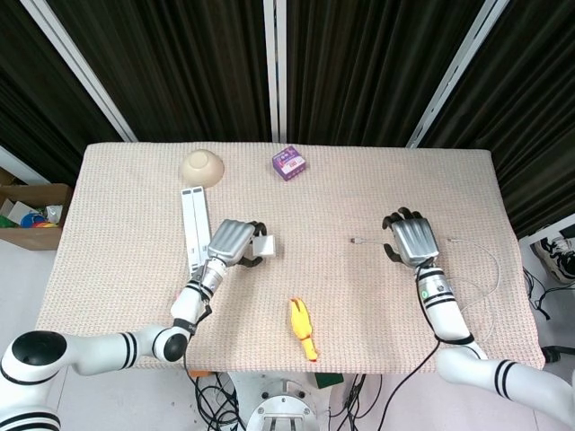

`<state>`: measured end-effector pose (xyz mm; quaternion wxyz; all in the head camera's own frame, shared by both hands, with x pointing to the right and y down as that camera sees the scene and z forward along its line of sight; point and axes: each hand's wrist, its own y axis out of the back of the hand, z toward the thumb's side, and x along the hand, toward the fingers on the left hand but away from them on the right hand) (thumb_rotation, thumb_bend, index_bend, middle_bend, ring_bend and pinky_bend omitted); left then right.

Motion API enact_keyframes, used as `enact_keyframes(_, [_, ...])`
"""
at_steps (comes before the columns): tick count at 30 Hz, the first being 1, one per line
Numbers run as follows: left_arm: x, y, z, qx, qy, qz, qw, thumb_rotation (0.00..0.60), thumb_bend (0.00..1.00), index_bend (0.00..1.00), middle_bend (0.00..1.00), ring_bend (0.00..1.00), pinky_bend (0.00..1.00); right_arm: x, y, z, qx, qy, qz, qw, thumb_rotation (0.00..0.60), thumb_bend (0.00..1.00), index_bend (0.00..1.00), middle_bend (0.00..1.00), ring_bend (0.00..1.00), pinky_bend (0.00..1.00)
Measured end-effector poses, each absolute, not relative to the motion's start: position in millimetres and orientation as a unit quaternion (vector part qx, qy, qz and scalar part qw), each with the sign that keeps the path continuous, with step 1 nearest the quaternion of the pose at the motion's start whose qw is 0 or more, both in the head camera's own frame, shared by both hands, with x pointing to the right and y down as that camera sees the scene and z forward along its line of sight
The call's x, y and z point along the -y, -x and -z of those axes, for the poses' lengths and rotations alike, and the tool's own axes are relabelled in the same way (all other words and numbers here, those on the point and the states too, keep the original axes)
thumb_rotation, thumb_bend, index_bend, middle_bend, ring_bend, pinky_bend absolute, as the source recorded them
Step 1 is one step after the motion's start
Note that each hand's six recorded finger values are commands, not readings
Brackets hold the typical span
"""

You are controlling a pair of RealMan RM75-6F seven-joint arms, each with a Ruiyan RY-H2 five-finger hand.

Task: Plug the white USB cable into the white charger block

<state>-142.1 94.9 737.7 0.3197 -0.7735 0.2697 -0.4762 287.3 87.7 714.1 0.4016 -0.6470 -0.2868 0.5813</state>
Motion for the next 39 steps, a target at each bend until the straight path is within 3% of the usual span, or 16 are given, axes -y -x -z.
enact_keyframes(15, [-98.4, 143.6, -739.4, -0.258, 0.775, 0.482, 0.317, 0.562, 0.29, 0.55, 0.5, 0.74, 0.95, -86.9, -241.9, -769.1, 0.244, 0.637, -0.599, 0.419, 0.6, 0.33, 0.53, 0.36, 0.17, 0.29])
enact_keyframes(39, [-101.4, 147.9, -743.5, -0.253, 0.774, 0.491, 0.309, 0.555, 0.29, 0.55, 0.5, 0.74, 0.95, -91.3, -231.7, -783.6, 0.227, 0.641, -0.599, 0.423, 0.6, 0.36, 0.55, 0.35, 0.17, 0.29])
